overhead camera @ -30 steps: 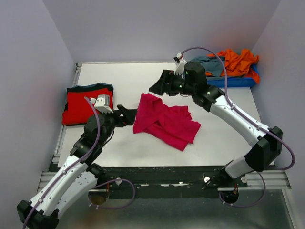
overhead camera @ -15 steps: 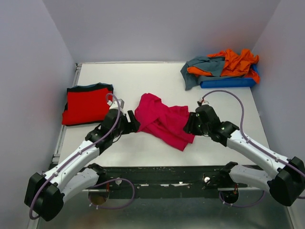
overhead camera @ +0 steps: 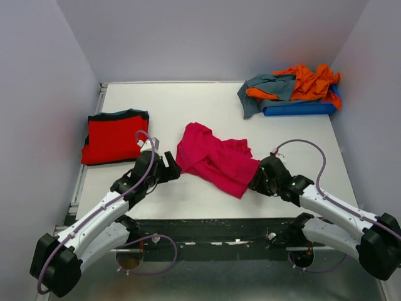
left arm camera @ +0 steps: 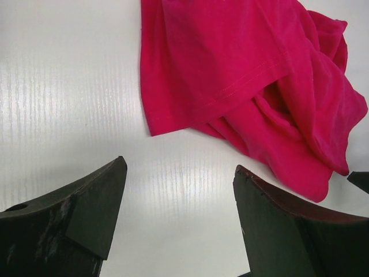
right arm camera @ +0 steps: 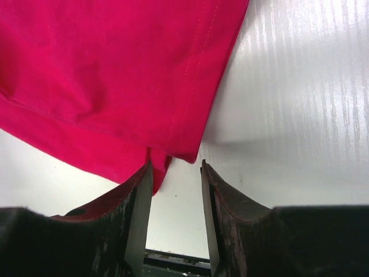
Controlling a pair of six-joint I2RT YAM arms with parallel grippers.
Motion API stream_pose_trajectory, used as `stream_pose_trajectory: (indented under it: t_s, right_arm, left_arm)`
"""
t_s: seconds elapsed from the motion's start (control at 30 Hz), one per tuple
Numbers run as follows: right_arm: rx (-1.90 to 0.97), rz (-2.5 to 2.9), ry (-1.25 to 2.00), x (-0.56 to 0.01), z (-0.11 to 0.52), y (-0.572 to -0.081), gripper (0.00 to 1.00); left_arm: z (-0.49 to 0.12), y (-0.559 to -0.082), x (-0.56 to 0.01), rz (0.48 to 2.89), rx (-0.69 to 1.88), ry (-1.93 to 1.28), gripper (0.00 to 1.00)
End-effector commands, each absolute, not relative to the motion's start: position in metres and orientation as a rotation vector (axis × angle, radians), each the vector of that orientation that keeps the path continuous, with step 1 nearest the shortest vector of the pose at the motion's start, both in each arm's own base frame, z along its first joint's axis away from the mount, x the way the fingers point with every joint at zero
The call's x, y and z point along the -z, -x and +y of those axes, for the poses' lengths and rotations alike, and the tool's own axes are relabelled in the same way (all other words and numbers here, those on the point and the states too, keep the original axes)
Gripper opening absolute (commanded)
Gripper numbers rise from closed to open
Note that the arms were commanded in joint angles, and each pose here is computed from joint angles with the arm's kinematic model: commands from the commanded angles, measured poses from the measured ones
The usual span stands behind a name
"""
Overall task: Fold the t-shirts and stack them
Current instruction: Flatten out the tshirt
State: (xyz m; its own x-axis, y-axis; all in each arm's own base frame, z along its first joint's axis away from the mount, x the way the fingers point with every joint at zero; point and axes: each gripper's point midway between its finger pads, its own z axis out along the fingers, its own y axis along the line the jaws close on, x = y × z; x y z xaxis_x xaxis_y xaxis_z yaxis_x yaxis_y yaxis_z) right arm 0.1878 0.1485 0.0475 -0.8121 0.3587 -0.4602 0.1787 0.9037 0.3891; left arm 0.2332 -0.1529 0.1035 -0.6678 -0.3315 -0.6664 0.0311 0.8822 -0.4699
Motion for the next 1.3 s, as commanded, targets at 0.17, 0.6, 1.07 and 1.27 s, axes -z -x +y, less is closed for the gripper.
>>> stream_pose_trajectory:
  t_s: [0.17,0.6,1.07,1.27]
  right_arm:
    - [-0.369,2.471,-0.488,-0.037,0.144,-0.208,0.45]
    - [-0.346,2.400,-0.479,-0.057,0.142,-0.222,0.01]
    - [-0.378,2.271,-0.408,-0.094,0.135,-0.229,0.01]
    - [-0.415,2.344,-0.444,-0.070,0.140,-0.217,0.57]
  left_arm:
    - [-0.155,-0.235,-0.100,2.244,0.574,0.222,0.86]
    - [-0.153,-0.243,-0.074,2.328,0.478,0.249,0.78]
    - [-0.163,-0.253,-0.046,2.404,0.450,0.259,0.67]
    - [-0.168,-0.264,-0.043,2.404,0.437,0.267,0.60]
